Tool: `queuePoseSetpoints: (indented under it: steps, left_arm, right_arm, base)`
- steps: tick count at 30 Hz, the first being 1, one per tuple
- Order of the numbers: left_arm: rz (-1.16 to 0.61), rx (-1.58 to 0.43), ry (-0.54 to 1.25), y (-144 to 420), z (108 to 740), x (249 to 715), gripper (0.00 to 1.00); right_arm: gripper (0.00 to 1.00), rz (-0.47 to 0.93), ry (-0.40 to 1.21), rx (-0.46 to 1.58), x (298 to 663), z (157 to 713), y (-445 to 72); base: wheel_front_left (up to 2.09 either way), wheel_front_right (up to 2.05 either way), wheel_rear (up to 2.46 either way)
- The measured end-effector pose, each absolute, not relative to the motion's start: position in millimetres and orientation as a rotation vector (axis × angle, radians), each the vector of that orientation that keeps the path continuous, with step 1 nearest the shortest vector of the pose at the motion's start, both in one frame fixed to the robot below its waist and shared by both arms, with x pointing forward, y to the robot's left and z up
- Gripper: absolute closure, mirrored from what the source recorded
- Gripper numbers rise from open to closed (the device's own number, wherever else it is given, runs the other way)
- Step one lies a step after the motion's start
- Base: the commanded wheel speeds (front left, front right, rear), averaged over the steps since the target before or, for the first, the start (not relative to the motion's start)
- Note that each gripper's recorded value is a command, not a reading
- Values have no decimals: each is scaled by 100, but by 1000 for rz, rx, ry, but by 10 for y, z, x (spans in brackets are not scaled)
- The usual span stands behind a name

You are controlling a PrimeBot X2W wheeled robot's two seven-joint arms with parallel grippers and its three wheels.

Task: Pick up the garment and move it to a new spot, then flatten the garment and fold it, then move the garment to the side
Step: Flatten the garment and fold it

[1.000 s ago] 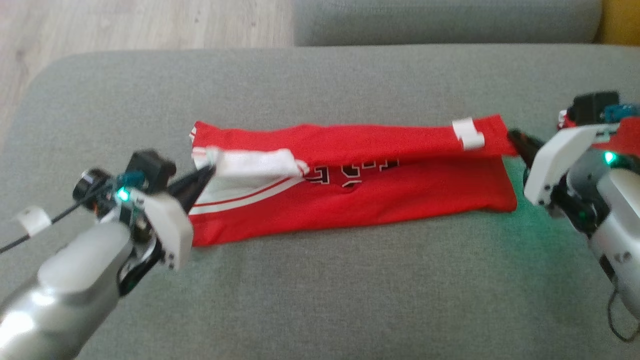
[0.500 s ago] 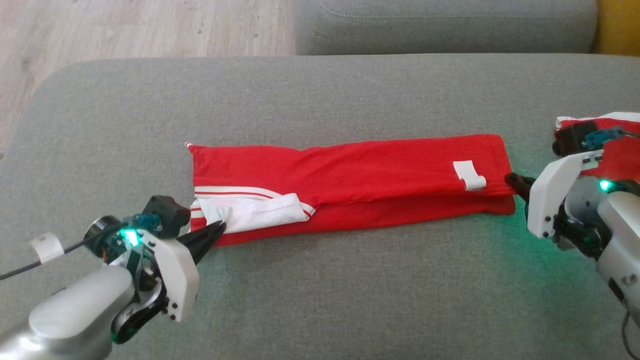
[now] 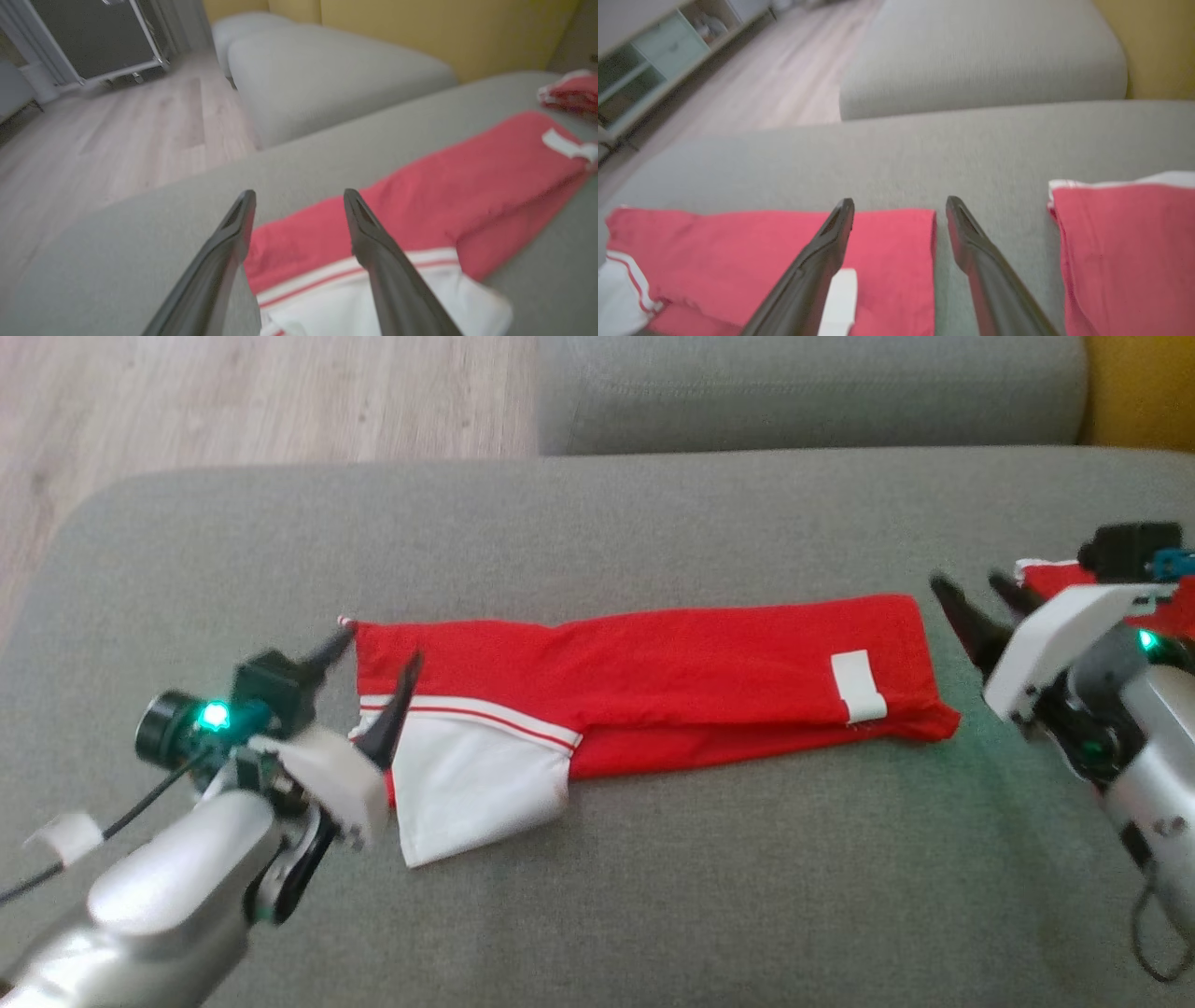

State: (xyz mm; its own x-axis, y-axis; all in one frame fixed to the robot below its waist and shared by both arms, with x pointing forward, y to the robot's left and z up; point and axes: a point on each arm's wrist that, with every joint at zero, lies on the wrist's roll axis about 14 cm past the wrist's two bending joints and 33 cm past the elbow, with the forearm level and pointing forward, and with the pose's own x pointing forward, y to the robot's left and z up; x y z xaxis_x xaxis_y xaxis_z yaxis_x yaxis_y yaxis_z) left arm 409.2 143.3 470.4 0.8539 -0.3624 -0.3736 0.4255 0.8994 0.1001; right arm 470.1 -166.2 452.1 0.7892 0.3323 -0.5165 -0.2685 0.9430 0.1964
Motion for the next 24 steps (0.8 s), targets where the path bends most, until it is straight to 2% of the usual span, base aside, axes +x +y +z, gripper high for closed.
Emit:
queuePoseSetpoints:
  steps: [5,8,10,14,18,24]
  left_arm:
    - [-290,6,85,1402,5306,4298,0]
    - [-227,-88,19,1430,5469,4275,0]
    - [-187,-141,-4,1443,5518,4213,0]
    - [-124,-170,-65,1497,5569,4040,0]
    - [-67,-188,-40,1533,5323,3781,0]
    - [1,-231,10,1588,4982,3460,0]
  right_arm:
    - [0,349,250,178,4861,5159,-1413]
    - [0,333,68,222,4880,5496,-1342]
    - [0,320,5,230,4843,5593,-1315]
    - [0,293,-23,257,4677,5504,-1225]
    - [0,220,-74,318,4418,5409,-1262]
    - [0,165,61,269,3817,4717,-1311]
  base:
    - [0,0,0]
    - [0,0,0]
    - [0,0,0]
    - [0,0,0]
    - [0,0,0]
    - [0,0,0]
